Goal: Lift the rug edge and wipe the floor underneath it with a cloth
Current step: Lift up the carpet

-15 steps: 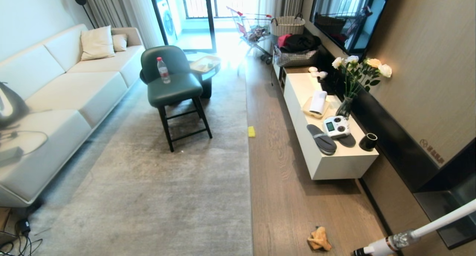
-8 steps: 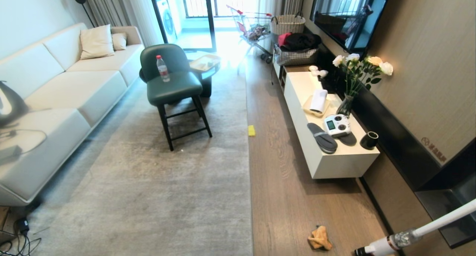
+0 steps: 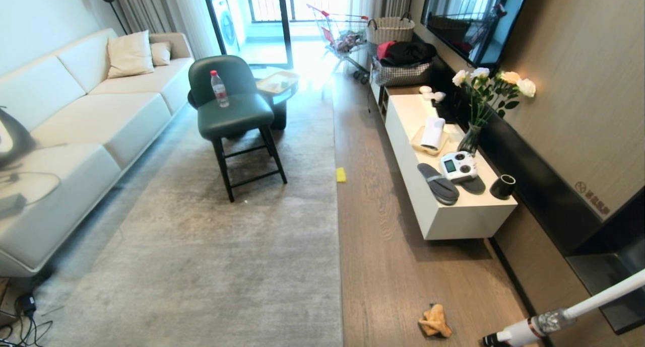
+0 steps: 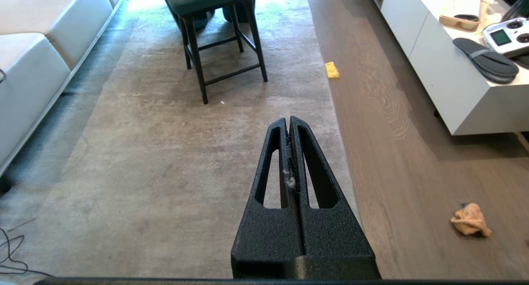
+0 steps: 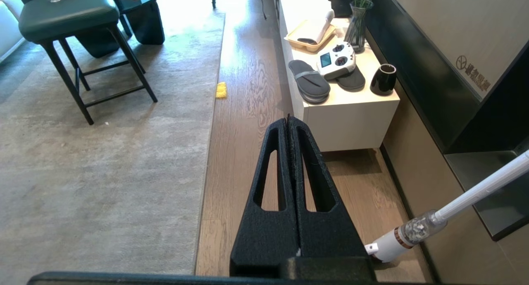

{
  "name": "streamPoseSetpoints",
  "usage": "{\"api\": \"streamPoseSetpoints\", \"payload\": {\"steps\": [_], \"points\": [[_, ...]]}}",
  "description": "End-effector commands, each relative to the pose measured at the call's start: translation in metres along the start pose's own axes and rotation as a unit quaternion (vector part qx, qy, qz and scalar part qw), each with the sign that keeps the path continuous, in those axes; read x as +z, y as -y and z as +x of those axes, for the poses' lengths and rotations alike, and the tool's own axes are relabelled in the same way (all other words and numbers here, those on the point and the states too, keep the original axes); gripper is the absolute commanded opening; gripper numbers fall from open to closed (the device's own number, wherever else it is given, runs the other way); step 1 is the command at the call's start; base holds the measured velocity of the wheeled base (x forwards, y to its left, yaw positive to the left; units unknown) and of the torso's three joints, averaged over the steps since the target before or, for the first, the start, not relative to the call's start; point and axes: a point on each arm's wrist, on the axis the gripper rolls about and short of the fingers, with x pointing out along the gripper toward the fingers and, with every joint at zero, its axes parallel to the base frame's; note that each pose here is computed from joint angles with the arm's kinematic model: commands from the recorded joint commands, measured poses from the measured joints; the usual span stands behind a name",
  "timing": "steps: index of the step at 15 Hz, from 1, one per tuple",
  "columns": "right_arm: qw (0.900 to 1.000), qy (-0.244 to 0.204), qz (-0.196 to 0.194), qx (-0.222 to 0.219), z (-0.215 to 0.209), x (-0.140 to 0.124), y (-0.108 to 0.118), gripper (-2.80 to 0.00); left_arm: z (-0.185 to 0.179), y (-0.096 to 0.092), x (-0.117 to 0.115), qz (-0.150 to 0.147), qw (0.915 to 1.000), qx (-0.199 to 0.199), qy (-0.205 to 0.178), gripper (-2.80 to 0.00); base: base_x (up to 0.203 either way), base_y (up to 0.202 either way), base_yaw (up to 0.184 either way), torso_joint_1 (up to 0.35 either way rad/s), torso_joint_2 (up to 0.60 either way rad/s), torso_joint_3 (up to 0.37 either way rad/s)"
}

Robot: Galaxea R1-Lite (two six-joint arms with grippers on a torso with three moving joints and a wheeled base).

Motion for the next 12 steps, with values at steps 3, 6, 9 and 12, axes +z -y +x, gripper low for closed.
{"api": "streamPoseSetpoints", "payload": {"steps": [3,6,9,12], "points": [[1.000,0.000,0.000,0.000,0.0001,0.0001,0.0000,-2.80,0.0001,0.0000,-0.0001,0.000,1.0000,0.000,0.000,-2.80,0.000,0.000,0.000,-0.128,0.32,0.178],[1.000,0.000,0.000,0.000,0.0001,0.0001,0.0000,-2.80,0.0001,0.0000,-0.0001,0.000,1.0000,0.000,0.000,-2.80,0.000,0.000,0.000,-0.132,0.31,0.175],[1.000,0.000,0.001,0.000,0.0001,0.0001,0.0000,-2.80,0.0000,0.0000,0.0003,0.000,1.0000,0.000,0.000,-2.80,0.000,0.000,0.000,-0.134,0.32,0.186],[1.000,0.000,0.001,0.000,0.0001,0.0001,0.0000,-2.80,0.0001,0.0000,0.0000,0.000,1.0000,0.000,0.000,-2.80,0.000,0.000,0.000,-0.135,0.33,0.188]]}}
